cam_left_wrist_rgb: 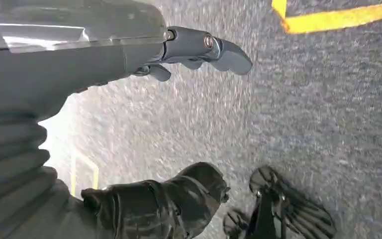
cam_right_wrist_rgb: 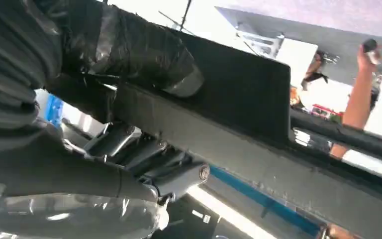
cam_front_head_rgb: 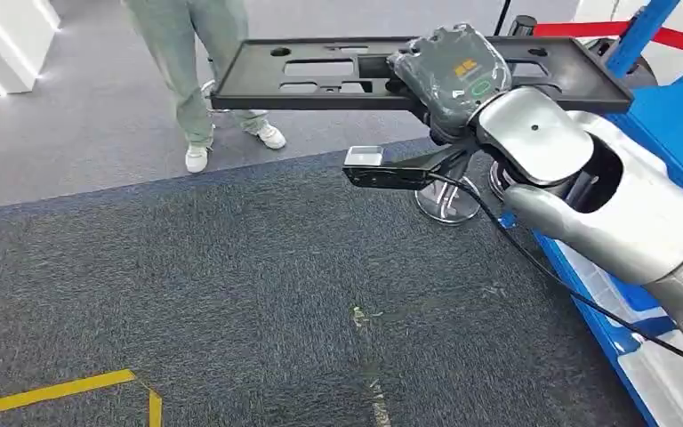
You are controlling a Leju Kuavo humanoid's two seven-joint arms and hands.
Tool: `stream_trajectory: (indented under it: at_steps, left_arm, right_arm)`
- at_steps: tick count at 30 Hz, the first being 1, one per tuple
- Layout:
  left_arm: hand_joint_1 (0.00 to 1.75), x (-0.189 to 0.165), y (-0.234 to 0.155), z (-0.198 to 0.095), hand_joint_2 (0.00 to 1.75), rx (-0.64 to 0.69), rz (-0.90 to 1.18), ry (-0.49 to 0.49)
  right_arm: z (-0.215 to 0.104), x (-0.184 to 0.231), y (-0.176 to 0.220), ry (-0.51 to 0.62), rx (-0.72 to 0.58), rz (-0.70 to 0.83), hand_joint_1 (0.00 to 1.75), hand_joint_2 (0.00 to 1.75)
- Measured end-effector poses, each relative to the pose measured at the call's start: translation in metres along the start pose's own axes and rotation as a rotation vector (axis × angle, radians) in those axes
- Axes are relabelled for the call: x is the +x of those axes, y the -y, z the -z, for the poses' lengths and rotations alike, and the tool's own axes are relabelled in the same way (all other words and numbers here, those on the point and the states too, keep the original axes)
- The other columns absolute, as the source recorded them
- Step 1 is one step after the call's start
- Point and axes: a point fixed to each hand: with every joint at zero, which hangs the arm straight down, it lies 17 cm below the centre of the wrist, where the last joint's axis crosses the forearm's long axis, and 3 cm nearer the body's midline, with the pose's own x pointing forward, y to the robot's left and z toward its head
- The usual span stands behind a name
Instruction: Take the parts from the cabinet and place them on the table.
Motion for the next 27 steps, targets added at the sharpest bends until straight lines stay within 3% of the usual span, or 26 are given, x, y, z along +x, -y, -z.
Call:
stream_trajectory:
  at_steps: [27]
  left_arm:
    - [0.0, 0.002, 0.023, -0.007, 1.75, -0.047, 0.04, 0.017]
  right_arm:
    - [-0.014, -0.06, -0.01, -0.134, 0.025, -0.037, 1.75, 1.75]
